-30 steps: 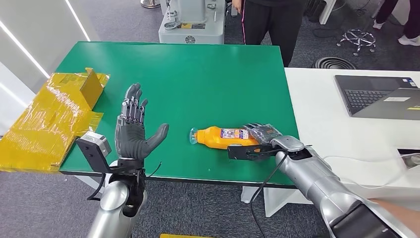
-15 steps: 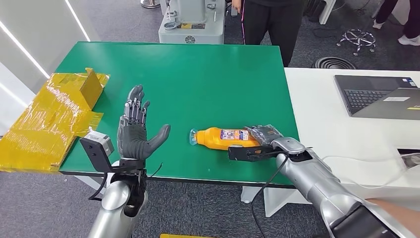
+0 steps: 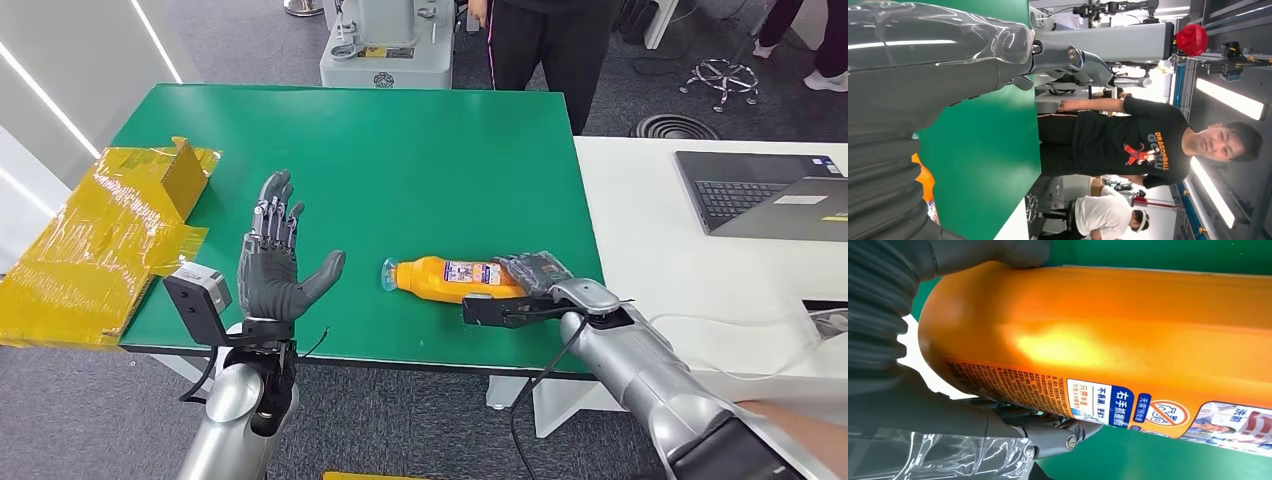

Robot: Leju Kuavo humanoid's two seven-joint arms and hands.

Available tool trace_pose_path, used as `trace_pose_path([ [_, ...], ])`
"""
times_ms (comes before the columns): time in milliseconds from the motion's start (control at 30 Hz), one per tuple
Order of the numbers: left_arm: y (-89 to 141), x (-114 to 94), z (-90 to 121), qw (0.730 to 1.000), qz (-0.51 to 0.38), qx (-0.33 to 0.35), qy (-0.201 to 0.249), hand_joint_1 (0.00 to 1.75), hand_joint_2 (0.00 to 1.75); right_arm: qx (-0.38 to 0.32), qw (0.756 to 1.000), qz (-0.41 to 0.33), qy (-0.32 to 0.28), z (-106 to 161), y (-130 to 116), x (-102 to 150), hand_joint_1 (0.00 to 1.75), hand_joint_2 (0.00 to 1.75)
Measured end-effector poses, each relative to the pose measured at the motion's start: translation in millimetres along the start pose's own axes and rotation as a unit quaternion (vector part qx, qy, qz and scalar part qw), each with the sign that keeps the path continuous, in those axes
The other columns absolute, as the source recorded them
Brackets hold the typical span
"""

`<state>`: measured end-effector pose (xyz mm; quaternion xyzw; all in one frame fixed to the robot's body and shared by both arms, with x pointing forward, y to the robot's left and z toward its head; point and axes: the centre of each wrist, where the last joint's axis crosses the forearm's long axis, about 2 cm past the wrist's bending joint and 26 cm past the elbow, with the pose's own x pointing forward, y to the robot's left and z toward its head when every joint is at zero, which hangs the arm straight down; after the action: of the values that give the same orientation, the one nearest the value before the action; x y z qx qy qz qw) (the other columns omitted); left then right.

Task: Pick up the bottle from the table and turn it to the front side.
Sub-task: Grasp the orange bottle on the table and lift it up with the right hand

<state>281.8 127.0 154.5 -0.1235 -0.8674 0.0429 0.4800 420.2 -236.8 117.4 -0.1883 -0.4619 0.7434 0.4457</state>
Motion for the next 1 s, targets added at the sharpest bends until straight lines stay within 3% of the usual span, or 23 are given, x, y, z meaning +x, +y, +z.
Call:
trace_pose_path([
  [267,0,0,2,1.0,-0.004,0.005,-0.001,0.0,1.75,-0.091,0.995,-0.014,-0.026,-1,8,7,1.75,1.75],
  [533,1,-1,5,1.0,-0.015,0.013,-0.001,0.0,1.75,-0.216,0.971,-0.063,-0.086,-6,3,29,1.75,1.75],
  [700,1,-2,8,1.0,-0.018,0.017,0.001,0.0,1.75,-0.291,0.944,-0.103,-0.116,-8,1,46,1.75,1.75],
  [1000,2,-1,8,0.999,-0.028,0.024,0.001,0.0,1.75,-0.426,0.866,-0.203,-0.166,-1,1,87,1.75,1.75],
])
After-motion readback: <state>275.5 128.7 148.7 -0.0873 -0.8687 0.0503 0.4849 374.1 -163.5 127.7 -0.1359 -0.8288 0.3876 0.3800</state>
